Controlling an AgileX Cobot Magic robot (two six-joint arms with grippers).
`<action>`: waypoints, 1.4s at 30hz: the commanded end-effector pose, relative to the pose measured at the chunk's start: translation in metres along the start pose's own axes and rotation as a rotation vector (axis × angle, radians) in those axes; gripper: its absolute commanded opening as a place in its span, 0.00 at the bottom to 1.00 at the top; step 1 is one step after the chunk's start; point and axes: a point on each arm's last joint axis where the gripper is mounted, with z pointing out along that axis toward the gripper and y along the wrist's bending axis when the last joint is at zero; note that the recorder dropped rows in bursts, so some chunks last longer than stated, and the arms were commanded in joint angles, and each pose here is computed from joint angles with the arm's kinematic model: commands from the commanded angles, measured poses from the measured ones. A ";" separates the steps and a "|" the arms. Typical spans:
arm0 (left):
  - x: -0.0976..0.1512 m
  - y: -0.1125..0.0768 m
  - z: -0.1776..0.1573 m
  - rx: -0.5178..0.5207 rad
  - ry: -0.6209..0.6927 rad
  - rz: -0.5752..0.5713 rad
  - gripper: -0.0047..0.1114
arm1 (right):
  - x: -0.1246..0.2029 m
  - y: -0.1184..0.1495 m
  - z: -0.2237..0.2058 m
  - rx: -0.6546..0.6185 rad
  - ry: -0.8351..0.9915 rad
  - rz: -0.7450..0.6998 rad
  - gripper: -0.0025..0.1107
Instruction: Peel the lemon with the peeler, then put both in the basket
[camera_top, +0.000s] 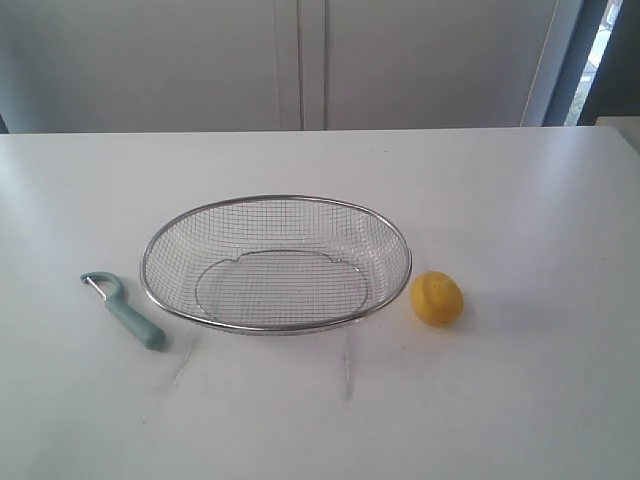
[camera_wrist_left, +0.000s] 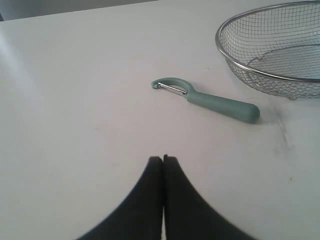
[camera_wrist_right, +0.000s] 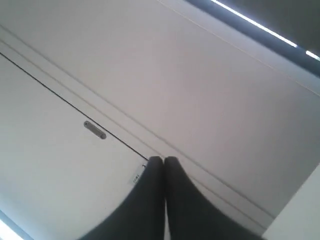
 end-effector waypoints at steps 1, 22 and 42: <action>0.000 -0.001 0.000 0.008 -0.007 -0.008 0.04 | 0.001 0.027 0.043 0.074 0.216 -0.209 0.02; 0.000 -0.001 0.000 0.008 -0.007 -0.008 0.04 | 0.237 0.090 0.179 -0.185 1.651 -0.657 0.02; 0.000 -0.001 0.000 0.008 -0.007 -0.008 0.04 | 0.418 0.147 0.188 -0.662 1.820 -1.164 0.02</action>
